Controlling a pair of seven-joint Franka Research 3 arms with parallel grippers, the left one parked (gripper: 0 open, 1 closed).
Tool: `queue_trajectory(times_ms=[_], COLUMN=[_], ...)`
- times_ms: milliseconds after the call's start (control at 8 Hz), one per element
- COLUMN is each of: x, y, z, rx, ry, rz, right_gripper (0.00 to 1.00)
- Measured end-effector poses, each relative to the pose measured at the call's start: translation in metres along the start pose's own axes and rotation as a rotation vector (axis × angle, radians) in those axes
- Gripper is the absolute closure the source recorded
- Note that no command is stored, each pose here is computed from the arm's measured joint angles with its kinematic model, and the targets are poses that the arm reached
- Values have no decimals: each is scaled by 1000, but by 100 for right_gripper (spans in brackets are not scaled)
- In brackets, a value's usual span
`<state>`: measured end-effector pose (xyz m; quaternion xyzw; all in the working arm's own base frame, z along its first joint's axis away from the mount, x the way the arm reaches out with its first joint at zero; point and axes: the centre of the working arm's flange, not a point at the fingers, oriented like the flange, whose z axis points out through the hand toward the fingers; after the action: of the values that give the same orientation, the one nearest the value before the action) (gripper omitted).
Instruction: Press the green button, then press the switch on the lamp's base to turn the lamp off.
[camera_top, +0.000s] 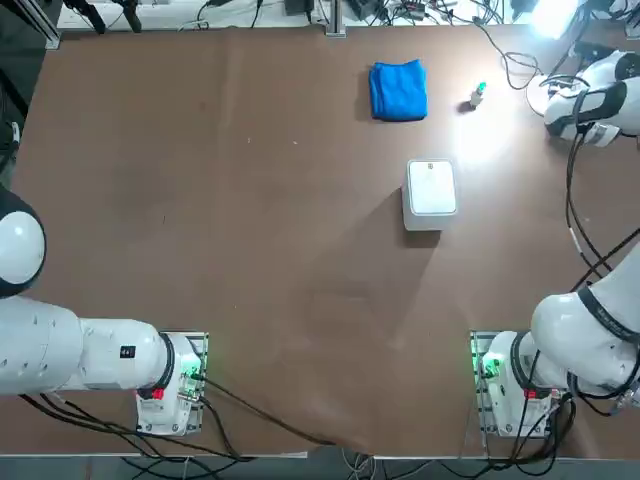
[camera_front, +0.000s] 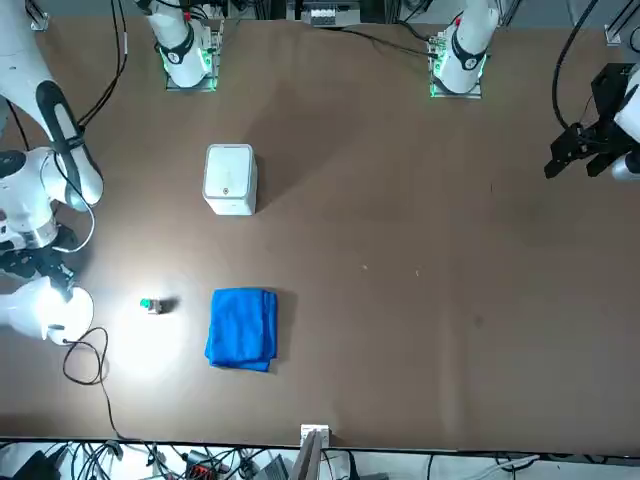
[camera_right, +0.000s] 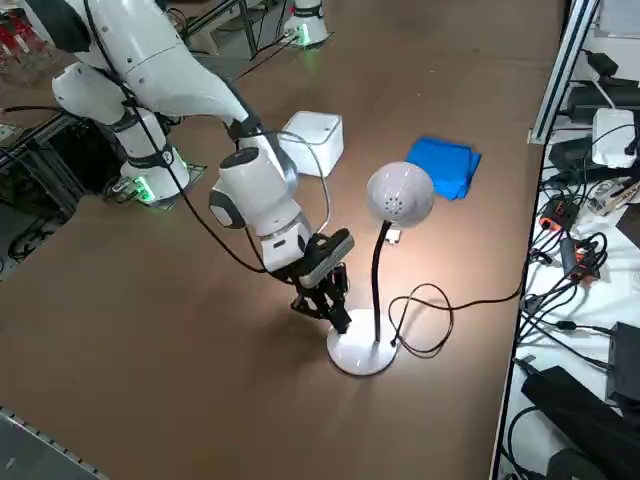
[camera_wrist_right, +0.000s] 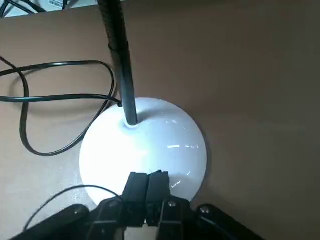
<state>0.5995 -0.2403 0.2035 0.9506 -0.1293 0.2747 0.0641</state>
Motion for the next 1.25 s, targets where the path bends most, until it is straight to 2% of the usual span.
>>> queue_trajectory(times_ms=[750, 1000, 1125, 1250], x=[-9, -14, -16, -14], y=[-2, -7, -9, -8], z=[2, -12, -27, -45], rx=[4, 9, 9, 2], ry=[13, 6, -10, -59], rz=[23, 17, 15, 12], right_gripper=[98, 98, 98, 98])
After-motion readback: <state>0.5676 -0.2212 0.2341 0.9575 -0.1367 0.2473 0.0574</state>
